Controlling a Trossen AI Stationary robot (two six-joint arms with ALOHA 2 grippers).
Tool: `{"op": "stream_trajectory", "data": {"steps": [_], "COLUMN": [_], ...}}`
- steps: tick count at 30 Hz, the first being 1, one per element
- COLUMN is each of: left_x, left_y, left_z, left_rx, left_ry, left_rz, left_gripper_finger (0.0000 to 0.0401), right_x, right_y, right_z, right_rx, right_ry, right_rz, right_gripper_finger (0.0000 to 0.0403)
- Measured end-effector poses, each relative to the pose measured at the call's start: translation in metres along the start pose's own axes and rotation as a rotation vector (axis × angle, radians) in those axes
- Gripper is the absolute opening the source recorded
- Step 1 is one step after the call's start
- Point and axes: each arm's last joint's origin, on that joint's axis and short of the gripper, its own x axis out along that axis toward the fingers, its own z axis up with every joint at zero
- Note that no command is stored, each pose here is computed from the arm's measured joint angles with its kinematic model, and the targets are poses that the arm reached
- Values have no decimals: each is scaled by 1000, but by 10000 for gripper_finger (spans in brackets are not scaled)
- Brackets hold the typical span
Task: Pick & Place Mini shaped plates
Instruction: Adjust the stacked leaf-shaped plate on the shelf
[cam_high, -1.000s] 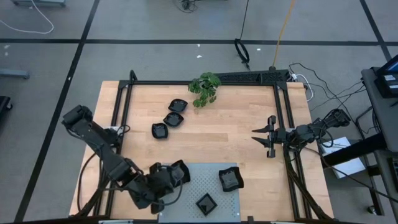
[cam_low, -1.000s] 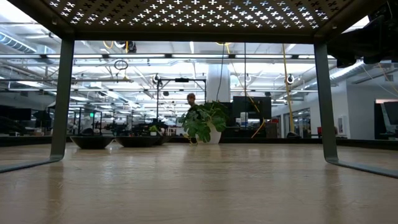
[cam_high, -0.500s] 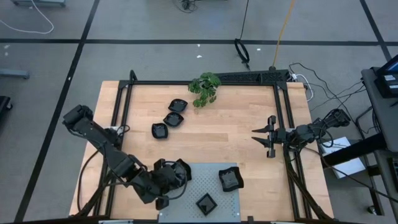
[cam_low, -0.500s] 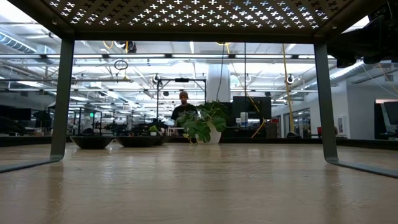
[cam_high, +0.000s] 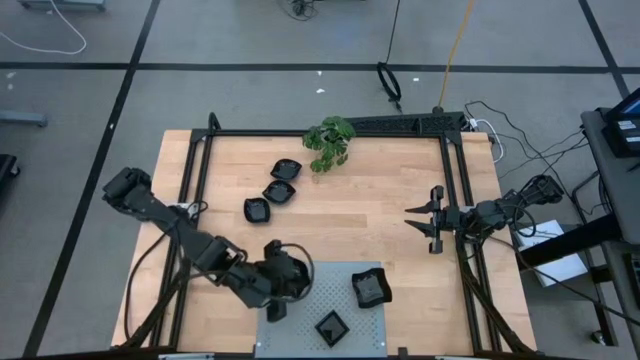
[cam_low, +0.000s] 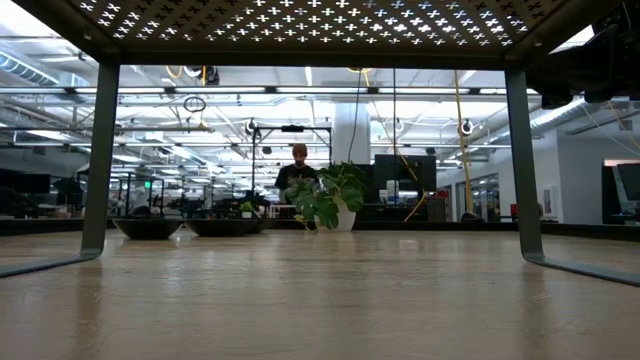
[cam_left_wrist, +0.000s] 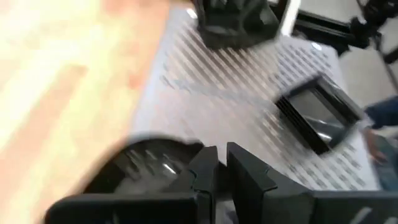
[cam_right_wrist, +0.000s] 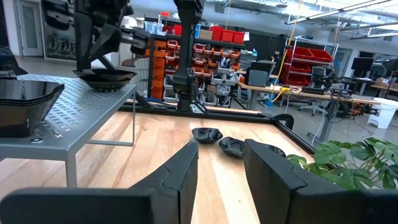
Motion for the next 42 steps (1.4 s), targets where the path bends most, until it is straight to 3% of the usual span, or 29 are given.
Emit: {"op": "stream_trajectory", "data": {"steps": [6, 9, 14, 18, 28, 38, 42], "left_x": [6, 9, 14, 14, 11, 3, -4], "left_y": [17, 31, 59, 73, 66, 65, 55], "left_z": [13, 20, 19, 13, 5, -9, -10], "left_rx": [105, 103, 60, -8, -55, -141, -141], "left_ry": [-63, -66, 65, 197, 289, 385, 373], "left_rz": [108, 174, 278, 298, 223, 312, 244], "left_gripper_finger": [35, 35, 35, 35, 35, 35, 35], "right_x": [0, 0, 0, 0, 0, 0, 0], "right_y": [0, 0, 0, 0, 0, 0, 0], "right_z": [0, 0, 0, 0, 0, 0, 0], "right_rx": [0, 0, 0, 0, 0, 0, 0], "right_ry": [0, 0, 0, 0, 0, 0, 0], "right_rz": [0, 0, 1, 0, 0, 0, 0], "right_gripper_finger": [118, 118, 118, 118, 118, 118, 118]}}
